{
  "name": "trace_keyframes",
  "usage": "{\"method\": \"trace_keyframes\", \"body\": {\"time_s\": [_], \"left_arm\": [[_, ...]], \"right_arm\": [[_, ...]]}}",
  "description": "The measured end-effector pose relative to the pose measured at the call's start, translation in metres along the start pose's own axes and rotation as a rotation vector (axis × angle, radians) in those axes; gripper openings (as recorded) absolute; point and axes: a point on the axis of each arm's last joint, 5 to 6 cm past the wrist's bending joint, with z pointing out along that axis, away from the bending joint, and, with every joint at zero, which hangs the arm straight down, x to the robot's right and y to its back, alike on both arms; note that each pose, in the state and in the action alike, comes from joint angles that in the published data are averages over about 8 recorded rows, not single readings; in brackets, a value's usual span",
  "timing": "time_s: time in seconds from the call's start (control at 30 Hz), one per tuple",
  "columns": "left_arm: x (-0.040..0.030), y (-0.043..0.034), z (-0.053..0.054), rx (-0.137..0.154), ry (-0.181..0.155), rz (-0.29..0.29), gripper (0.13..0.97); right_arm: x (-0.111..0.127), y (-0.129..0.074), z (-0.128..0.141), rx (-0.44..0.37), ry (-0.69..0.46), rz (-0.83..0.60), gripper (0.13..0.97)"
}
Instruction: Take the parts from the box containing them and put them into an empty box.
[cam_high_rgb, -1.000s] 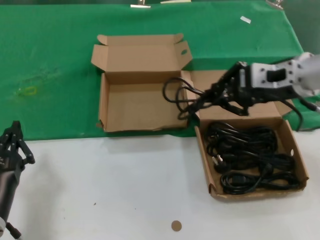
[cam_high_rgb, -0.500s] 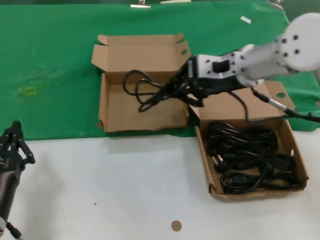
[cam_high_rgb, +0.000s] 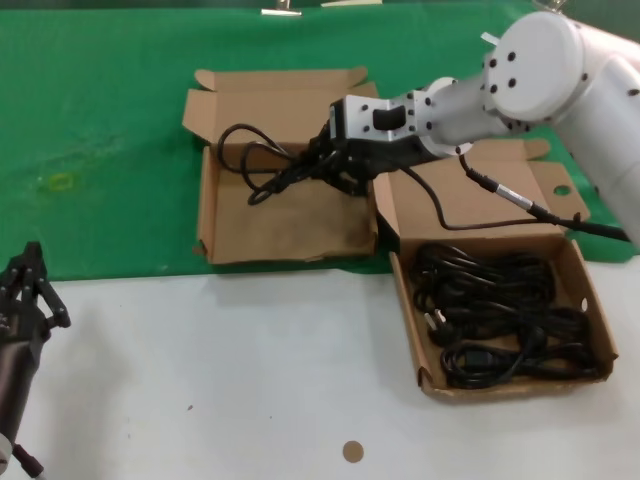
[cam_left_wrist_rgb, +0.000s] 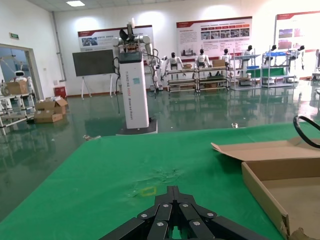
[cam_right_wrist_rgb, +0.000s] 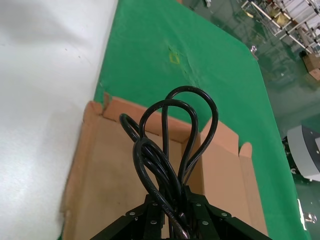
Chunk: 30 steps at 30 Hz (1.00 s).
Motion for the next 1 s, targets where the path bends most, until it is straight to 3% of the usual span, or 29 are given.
{"method": "trace_keyframes", "body": {"time_s": [0.63,1.0], "left_arm": [[0.0000,0.0000,0.000,0.000,0.000,0.000,0.144],[0.0000,0.0000,0.000,0.000,0.000,0.000,0.149]], "right_arm": [[0.004,0.004,0.015,-0.017,0.021,0.003,0.278],[-0.001,0.005,0.017,0.001,0.037,0.015,0.467]]}}
